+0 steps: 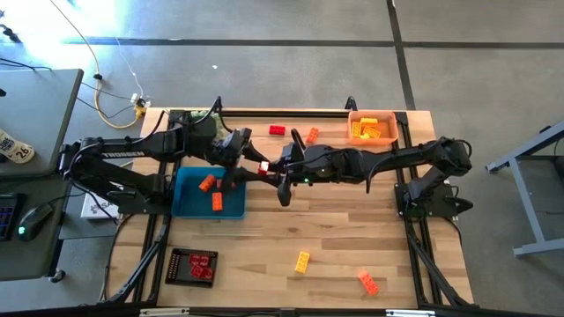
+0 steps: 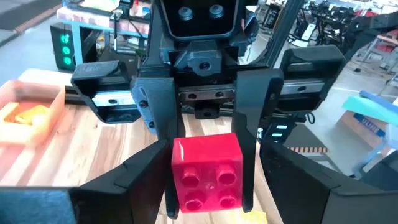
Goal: Sort & place blocks by color
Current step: Put the red game piece into the black bin
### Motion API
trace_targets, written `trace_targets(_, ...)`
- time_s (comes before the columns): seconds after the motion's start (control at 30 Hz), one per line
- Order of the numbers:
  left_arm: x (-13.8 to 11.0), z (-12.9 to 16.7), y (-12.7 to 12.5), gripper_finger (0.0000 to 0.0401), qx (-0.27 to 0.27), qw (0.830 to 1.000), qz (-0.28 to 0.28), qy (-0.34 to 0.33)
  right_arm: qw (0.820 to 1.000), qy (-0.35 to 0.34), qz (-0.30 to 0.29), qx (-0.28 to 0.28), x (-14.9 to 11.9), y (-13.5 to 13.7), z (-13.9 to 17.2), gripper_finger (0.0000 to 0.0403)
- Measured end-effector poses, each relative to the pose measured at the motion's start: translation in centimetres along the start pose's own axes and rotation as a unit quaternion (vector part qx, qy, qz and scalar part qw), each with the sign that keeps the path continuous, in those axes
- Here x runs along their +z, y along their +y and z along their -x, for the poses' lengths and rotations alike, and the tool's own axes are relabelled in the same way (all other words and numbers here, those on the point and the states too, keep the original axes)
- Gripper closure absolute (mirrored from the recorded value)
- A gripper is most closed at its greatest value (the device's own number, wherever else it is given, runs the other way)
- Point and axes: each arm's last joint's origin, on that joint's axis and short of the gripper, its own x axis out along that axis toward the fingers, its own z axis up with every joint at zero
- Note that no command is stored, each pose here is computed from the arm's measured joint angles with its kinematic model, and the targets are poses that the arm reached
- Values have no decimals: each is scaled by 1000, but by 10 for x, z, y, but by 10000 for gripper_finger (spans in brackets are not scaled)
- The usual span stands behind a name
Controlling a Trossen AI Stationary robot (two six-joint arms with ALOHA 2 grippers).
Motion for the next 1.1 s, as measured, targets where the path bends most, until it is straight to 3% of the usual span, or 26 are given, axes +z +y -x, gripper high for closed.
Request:
trace_targets(0.33, -3, -8, 6, 174, 2, 1000, 9, 6, 1000, 7, 1, -1, -2, -1, 0, 290)
trace_targets(0.7, -4, -9, 7, 287, 4, 1000, -6, 10, 1000, 16, 11, -3, -3, -1, 0, 290)
trace_targets(1.1, -4, -9, 7, 287, 3, 1000, -12, 10, 1000, 16, 16, -6, -4, -1, 0, 272)
